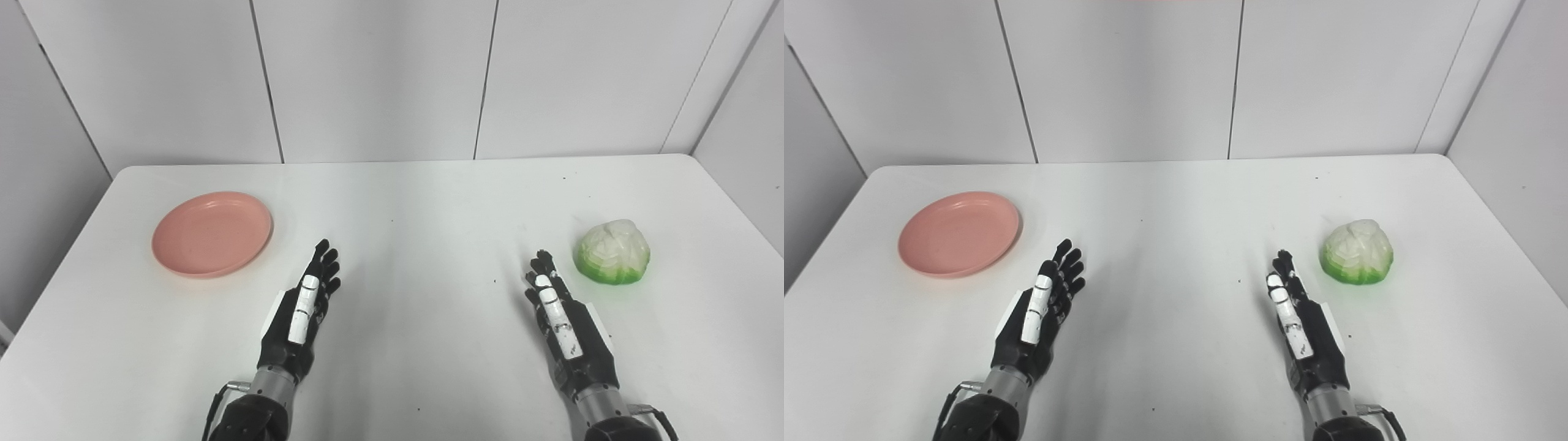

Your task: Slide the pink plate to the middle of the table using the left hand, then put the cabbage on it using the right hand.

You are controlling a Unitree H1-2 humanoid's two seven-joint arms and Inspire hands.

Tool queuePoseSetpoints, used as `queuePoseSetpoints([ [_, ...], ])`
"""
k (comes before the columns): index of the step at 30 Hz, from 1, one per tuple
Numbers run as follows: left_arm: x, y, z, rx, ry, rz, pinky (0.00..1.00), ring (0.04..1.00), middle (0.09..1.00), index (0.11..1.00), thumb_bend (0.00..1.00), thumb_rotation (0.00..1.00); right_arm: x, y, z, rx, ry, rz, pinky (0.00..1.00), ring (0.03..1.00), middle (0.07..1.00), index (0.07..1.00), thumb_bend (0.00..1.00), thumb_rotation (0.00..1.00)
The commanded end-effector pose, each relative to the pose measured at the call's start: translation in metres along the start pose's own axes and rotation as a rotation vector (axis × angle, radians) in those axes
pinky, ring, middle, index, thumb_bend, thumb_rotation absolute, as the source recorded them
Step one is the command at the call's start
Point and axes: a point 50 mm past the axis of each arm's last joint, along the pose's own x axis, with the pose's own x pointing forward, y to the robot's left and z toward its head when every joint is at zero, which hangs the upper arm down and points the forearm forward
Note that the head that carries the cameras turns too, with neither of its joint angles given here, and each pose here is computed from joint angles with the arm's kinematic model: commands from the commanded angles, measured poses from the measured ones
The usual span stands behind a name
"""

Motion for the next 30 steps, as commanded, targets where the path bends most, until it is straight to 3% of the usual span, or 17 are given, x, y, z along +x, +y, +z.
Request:
queuePoseSetpoints([
  [1,0.0102,-0.0017,0.0117,0.007,-0.05,-0.012,1.0,1.0,1.0,1.0,0.66,1.0,0.0061,0.0033,0.0147,-0.001,-0.08,0.004,1.0,1.0,1.0,1.0,0.64,0.84],
  [30,0.0099,-0.0021,0.0122,0.01,-0.04,-0.016,1.0,1.0,1.0,1.0,0.66,1.0,0.0074,0.0025,0.0139,0.0,-0.092,0.003,1.0,1.0,1.0,1.0,0.64,0.84],
])
